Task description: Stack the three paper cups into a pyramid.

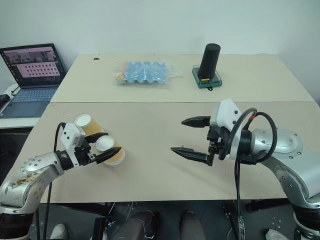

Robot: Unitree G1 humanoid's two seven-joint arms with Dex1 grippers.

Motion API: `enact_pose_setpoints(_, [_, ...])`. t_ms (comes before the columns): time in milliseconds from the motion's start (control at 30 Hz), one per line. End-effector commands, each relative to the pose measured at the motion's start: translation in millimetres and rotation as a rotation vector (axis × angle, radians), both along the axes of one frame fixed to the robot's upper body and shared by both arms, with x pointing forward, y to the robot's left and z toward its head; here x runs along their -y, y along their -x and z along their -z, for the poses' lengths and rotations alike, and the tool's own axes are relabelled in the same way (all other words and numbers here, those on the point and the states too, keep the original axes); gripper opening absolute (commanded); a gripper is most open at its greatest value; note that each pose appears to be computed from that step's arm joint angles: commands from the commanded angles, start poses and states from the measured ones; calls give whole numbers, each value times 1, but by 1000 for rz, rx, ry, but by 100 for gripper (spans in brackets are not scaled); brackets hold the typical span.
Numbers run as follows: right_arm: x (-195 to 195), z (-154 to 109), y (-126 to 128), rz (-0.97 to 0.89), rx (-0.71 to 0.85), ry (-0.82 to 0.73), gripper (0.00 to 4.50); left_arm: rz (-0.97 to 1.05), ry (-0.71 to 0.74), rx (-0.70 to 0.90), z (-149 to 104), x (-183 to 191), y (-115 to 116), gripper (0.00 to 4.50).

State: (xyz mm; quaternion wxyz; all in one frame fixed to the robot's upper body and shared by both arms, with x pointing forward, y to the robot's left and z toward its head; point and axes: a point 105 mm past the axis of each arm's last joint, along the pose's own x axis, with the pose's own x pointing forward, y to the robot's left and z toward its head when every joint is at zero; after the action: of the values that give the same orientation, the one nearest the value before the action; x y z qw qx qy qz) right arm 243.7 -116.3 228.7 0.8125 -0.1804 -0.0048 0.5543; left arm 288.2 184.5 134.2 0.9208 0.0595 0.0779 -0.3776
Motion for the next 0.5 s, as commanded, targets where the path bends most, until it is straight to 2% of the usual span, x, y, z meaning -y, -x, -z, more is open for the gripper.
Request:
enact_pose_setpoints(33, [-1, -9, 5, -16, 64, 2, 450, 11, -7, 54, -11, 1, -3, 369])
enact_pose_setpoints(133, [0, -8, 4, -7, 63, 6, 450, 10, -10, 55, -11, 1, -4, 253])
enact_pose_setpoints(167, [0, -8, 4, -5, 63, 4, 450, 10, -10, 54, -11, 1, -4, 241])
enact_pose_setpoints(333, [0, -7, 3, 2, 61, 2, 450, 20, -10, 71, -16, 5, -6, 239])
enact_pose_setpoints(500, [4, -6, 0, 40, 70, 13, 450, 120, -5, 127, -33, 31, -12, 239])
